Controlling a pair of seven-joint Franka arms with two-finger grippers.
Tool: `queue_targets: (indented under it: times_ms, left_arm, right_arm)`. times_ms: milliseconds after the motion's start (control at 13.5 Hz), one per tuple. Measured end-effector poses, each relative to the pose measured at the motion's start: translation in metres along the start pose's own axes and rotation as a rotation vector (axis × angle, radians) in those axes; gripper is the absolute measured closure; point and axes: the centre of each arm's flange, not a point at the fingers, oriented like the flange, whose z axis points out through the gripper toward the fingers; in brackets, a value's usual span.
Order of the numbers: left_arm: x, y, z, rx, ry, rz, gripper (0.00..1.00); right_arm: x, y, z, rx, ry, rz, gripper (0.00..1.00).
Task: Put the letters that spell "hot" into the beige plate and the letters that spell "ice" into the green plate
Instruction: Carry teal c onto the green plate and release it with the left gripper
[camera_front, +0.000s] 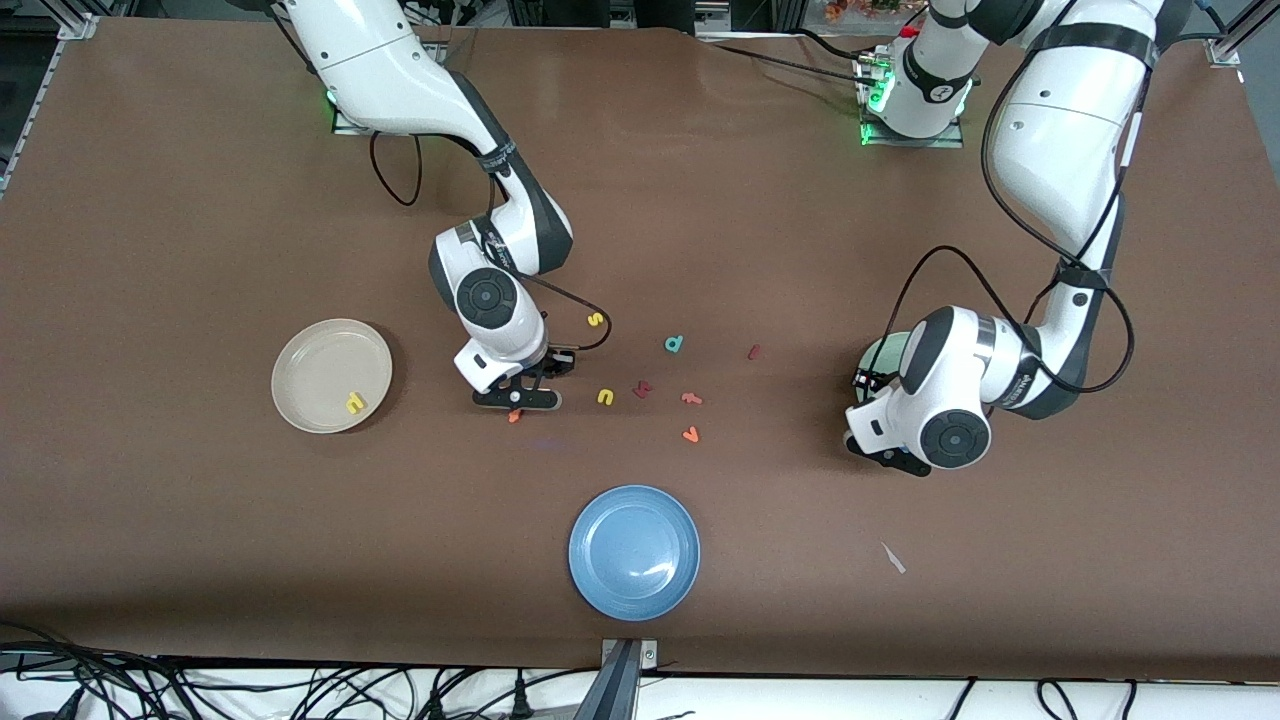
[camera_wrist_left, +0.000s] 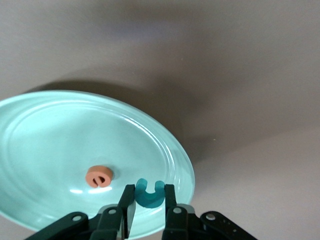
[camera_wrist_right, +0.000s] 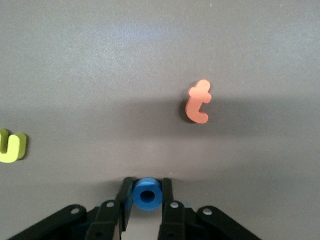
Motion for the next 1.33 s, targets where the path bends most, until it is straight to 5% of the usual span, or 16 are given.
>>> queue_targets:
  times_ms: [296, 888, 1332]
  left_arm:
    - [0.003, -0.007, 0.009, -0.001, 0.028, -0.007, 0.75]
    - [-0.004, 0.046, -0.023, 0.007, 0.068, -0.032, 0.0]
    - [-0.021, 0.187, -0.02, 0.09, 0.048, -0.067, 0.02]
  right_arm:
    - [0.019, 0.017, -0.021, -0.022, -0.031, -0.052, 0.72]
    - [0.071, 0.166, -0.059, -0.106, -0.095, -0.308, 0.72]
    - [0.078, 0.283, -0.063, -0.057, -0.137, -0.39, 0.72]
